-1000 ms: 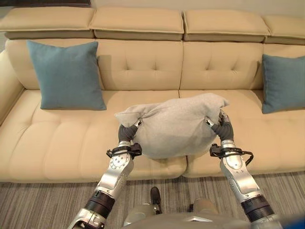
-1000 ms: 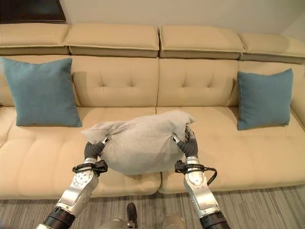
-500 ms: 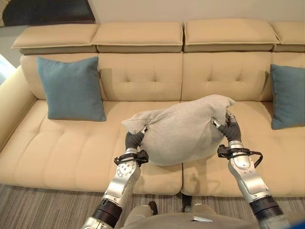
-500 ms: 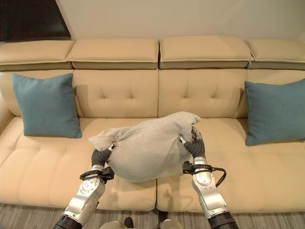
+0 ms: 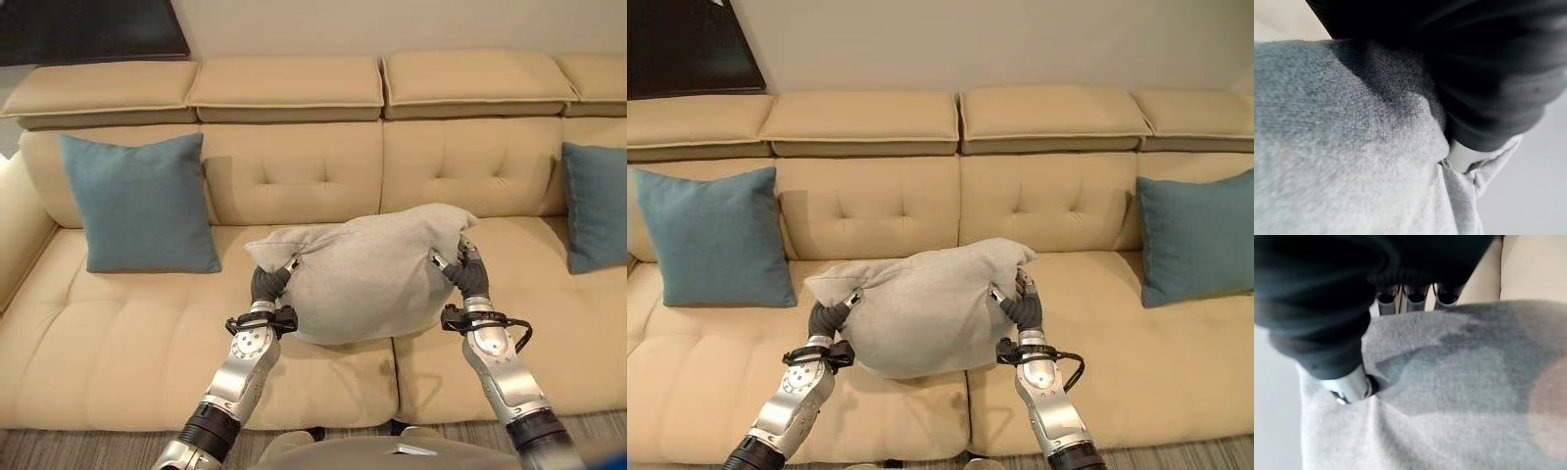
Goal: Pick up all the scattered cushions and arrange them neatly on the sofa.
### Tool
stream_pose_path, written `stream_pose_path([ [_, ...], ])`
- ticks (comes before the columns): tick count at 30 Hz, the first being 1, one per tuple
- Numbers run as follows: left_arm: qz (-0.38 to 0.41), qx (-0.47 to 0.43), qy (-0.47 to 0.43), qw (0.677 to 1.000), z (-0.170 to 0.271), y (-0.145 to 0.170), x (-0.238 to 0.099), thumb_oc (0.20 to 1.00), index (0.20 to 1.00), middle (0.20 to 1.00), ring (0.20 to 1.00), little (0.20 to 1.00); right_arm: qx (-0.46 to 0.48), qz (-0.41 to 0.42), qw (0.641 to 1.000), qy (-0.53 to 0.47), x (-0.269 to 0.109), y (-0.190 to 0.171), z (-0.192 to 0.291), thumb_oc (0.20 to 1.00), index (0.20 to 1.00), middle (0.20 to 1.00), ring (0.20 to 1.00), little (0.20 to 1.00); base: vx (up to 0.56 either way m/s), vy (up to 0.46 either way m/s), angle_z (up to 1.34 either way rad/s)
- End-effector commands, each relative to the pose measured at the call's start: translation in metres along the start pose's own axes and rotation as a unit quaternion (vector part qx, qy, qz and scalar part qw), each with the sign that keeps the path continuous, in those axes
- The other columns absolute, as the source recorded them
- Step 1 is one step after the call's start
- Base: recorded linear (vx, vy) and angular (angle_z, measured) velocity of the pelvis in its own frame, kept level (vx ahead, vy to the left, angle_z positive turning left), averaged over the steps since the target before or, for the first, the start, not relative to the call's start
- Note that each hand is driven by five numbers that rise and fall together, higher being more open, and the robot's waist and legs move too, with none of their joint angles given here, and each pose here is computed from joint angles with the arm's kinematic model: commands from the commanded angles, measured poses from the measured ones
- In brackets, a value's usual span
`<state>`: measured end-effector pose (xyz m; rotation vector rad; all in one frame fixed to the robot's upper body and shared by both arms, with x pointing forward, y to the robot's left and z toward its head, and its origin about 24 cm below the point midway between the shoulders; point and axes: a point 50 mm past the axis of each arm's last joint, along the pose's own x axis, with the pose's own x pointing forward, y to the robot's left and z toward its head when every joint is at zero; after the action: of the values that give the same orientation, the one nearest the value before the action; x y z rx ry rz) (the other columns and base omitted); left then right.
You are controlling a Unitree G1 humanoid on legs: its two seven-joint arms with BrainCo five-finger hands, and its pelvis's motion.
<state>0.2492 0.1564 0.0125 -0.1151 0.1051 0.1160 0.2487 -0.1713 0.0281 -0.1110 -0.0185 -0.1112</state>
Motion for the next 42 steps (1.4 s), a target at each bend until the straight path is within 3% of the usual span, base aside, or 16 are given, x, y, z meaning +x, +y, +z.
stream_pose_path([
  [1,-0.083,-0.023,-0.146,0.986,0.06,-0.043,0.014,0.2,0.2,0.2,0.2,0.2,0.007,0.026,0.988,-0.154,0.022,0.013,0.061,0.2,0.2,0.2,0.2,0.2,0.12,0.036,-0.03],
  [8,-0.096,-0.02,-0.204,0.974,0.093,-0.063,0.031,0.2,0.2,0.2,0.2,0.2,-0.032,0.017,0.973,-0.228,0.045,0.016,0.099,0.2,0.2,0.2,0.2,0.2,0.04,-0.01,-0.06],
  [13,-0.117,-0.017,-0.309,0.944,0.163,-0.098,0.053,0.2,0.2,0.2,0.2,0.2,-0.061,0.006,0.946,-0.317,0.077,0.031,0.159,0.2,0.2,0.2,0.2,0.2,-0.1,-0.063,-0.02],
  [25,-0.074,0.032,-0.41,0.909,0.247,-0.102,0.079,0.2,0.2,0.2,0.2,0.2,-0.115,-0.02,0.909,-0.401,0.11,0.036,0.241,0.2,0.2,0.2,0.2,0.2,-0.04,-0.033,-0.01],
  [42,-0.047,0.025,-0.368,0.928,0.235,-0.097,0.093,0.2,0.2,0.2,0.2,0.2,-0.114,-0.031,0.933,-0.339,0.124,0.037,0.216,0.2,0.2,0.2,0.2,0.2,-0.01,-0.009,-0.02],
])
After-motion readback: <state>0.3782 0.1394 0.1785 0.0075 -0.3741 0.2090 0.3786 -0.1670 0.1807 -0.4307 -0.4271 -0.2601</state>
